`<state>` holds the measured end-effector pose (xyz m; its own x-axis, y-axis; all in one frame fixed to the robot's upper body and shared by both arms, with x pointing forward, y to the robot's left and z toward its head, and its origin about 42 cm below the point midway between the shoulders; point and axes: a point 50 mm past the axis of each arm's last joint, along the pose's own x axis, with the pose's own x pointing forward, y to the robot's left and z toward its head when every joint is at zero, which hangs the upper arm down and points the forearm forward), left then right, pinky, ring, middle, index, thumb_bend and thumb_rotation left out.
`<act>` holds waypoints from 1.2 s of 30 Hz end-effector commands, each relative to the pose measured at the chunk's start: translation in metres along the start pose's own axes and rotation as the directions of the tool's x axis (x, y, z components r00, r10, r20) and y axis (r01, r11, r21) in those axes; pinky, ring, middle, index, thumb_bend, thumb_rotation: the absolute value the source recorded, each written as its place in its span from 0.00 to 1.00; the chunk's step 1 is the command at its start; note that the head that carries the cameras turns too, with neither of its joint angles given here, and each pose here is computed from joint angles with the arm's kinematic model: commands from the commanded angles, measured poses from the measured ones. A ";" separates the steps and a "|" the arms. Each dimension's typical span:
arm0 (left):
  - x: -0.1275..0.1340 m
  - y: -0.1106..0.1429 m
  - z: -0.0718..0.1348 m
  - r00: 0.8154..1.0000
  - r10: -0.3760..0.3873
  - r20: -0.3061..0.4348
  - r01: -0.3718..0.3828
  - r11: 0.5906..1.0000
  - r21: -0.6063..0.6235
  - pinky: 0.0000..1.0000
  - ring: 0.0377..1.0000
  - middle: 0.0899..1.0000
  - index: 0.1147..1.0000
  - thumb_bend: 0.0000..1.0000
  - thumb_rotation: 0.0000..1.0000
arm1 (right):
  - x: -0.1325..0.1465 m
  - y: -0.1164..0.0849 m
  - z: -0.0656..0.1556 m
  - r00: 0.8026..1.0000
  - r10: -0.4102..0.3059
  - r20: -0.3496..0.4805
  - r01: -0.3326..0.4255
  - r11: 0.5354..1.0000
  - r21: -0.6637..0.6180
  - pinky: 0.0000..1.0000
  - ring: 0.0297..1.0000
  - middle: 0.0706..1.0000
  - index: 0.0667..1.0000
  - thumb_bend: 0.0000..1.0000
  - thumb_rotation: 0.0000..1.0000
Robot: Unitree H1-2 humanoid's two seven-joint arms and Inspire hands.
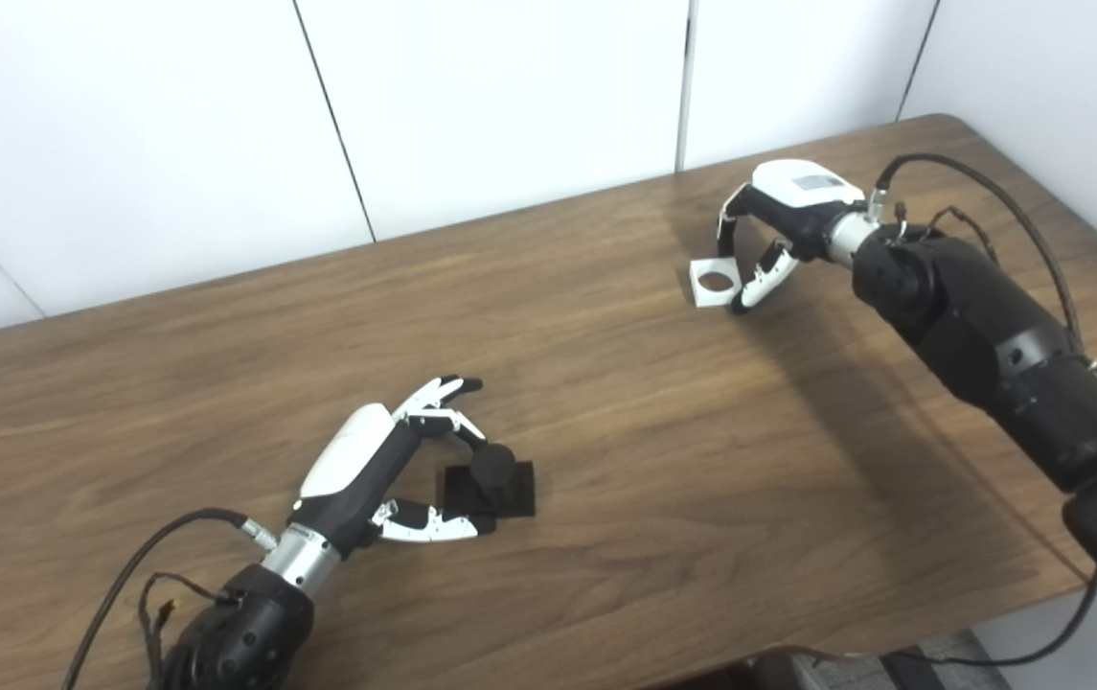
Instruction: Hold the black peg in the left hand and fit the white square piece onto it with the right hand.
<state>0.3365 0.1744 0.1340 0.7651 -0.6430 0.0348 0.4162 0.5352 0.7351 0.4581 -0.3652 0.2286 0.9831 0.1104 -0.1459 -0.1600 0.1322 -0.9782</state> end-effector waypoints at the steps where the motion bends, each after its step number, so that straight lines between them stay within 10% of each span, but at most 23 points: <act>1: -0.003 -0.004 -0.006 0.998 -0.048 -0.040 0.048 0.999 0.013 0.82 0.97 0.92 0.43 0.52 0.08 | 0.000 -0.014 0.002 0.998 -0.054 0.021 0.054 0.998 -0.014 0.91 0.84 0.76 0.45 0.52 0.13; 19: -0.003 -0.004 -0.009 0.998 -0.047 -0.049 0.047 0.999 0.014 0.82 0.97 0.92 0.43 0.52 0.08 | -0.023 -0.065 0.032 0.945 -0.260 0.196 0.256 0.965 0.046 0.89 0.84 0.76 0.44 0.52 0.14; 36: 0.001 -0.008 -0.002 0.997 -0.049 -0.053 0.049 0.999 0.009 0.83 0.98 0.93 0.43 0.52 0.08 | -0.059 -0.085 0.102 0.864 -0.268 0.425 0.246 0.963 0.108 0.93 0.87 0.77 0.44 0.52 0.14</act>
<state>0.3369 0.1706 0.1342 0.7657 -0.6422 0.0357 0.4140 0.5346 0.7368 0.4062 -0.2870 0.3072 0.8795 0.4571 0.1323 0.0152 0.2509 -0.9679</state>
